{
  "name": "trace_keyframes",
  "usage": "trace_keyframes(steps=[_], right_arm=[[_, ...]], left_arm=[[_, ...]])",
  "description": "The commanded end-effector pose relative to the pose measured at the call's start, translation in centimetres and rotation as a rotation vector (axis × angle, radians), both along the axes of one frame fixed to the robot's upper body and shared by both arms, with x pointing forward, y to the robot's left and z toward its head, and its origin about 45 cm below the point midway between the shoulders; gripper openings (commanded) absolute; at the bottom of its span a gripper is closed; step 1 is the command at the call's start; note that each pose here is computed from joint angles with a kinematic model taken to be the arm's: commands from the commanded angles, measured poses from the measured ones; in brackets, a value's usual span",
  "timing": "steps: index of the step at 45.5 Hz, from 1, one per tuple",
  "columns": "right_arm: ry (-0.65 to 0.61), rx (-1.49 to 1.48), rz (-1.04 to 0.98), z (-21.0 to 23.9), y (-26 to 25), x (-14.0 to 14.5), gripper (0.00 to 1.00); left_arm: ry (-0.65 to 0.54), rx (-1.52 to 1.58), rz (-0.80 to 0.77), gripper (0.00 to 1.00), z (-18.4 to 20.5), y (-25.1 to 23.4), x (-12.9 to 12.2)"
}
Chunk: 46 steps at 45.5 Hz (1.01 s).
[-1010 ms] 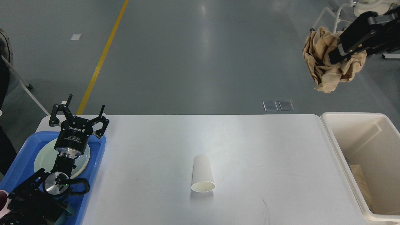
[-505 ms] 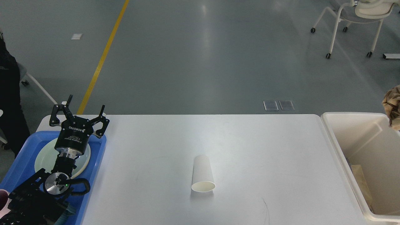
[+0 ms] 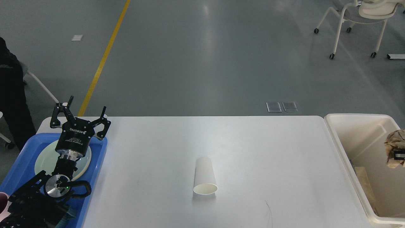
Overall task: Tidy desktop
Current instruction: 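Lift the brown paper and drop it into the white bin, then move the right gripper to the white paper cup and grasp it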
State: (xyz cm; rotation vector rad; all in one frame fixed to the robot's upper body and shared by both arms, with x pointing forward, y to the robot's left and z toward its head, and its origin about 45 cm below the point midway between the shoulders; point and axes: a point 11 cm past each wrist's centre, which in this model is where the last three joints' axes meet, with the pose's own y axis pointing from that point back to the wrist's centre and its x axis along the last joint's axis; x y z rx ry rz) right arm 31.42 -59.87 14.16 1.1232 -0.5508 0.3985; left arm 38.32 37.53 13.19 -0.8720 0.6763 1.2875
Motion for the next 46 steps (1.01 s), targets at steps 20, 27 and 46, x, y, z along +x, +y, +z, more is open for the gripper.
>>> trace_keyframes(steps=[20,27,46], right_arm=[[0.004,0.102,0.017,5.5,3.0,4.1,1.00],[0.054,0.187,0.066,11.2,7.1,7.0,1.00],[0.310,0.611,0.738,37.7,38.6,0.2,1.00]], left_arm=[[-0.001,0.000,-0.001,1.00,0.0,0.0,0.0],[-0.001,0.000,-0.001,1.00,0.0,0.0,0.0],[0.000,0.000,0.000,1.00,0.0,0.0,0.0]])
